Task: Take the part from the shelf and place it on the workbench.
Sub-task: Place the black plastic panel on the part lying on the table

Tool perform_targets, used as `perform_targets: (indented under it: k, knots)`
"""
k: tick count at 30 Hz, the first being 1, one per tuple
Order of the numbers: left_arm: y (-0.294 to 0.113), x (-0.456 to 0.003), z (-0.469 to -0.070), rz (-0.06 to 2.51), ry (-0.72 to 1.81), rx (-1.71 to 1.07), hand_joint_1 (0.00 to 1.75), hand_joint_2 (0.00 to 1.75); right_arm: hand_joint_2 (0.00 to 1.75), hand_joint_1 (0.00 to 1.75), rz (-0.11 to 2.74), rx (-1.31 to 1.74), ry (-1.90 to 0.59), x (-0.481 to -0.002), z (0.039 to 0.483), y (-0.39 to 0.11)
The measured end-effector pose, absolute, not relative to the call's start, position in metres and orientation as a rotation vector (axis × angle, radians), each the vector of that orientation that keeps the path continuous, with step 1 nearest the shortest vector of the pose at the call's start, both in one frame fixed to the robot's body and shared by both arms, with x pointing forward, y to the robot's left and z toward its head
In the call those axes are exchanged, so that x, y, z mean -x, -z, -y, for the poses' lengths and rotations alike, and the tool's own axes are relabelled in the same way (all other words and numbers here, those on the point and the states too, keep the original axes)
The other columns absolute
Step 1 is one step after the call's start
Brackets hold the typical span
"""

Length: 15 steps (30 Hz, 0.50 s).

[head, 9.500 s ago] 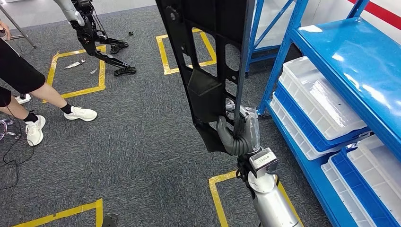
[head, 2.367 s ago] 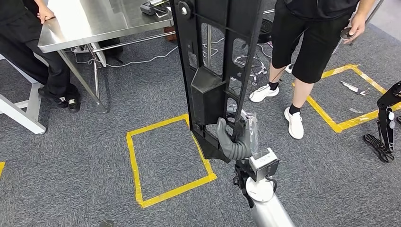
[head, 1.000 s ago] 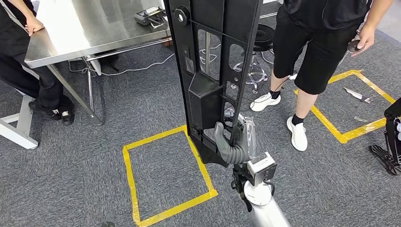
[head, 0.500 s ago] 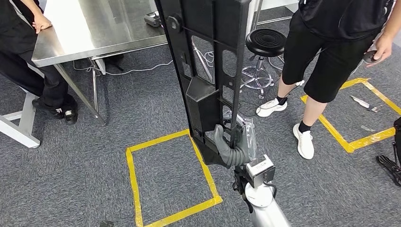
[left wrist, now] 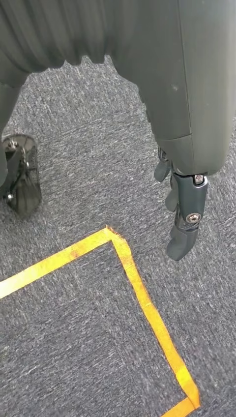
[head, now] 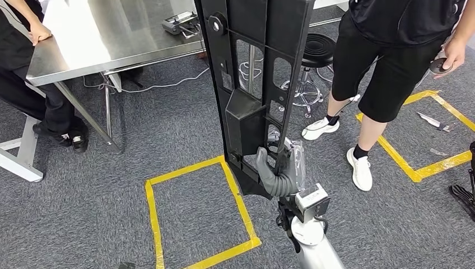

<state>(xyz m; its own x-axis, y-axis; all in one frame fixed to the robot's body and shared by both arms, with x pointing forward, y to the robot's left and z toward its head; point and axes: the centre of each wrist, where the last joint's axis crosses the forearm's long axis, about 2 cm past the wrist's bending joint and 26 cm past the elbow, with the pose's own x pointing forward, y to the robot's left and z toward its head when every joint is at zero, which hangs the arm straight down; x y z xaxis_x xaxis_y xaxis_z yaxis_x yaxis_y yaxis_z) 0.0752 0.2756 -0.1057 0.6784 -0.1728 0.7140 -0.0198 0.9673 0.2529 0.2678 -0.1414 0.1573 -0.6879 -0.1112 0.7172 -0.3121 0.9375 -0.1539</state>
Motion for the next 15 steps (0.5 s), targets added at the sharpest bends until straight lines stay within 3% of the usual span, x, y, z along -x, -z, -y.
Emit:
perform_targets:
  k: [15]
  knots:
    - [0.1057, -0.0756, -0.2763, 0.825, 0.091, -0.250, 0.00, 1.75, 1.75, 1.75, 2.333, -0.304, -0.345, -0.2692, 0.1410, -0.1600]
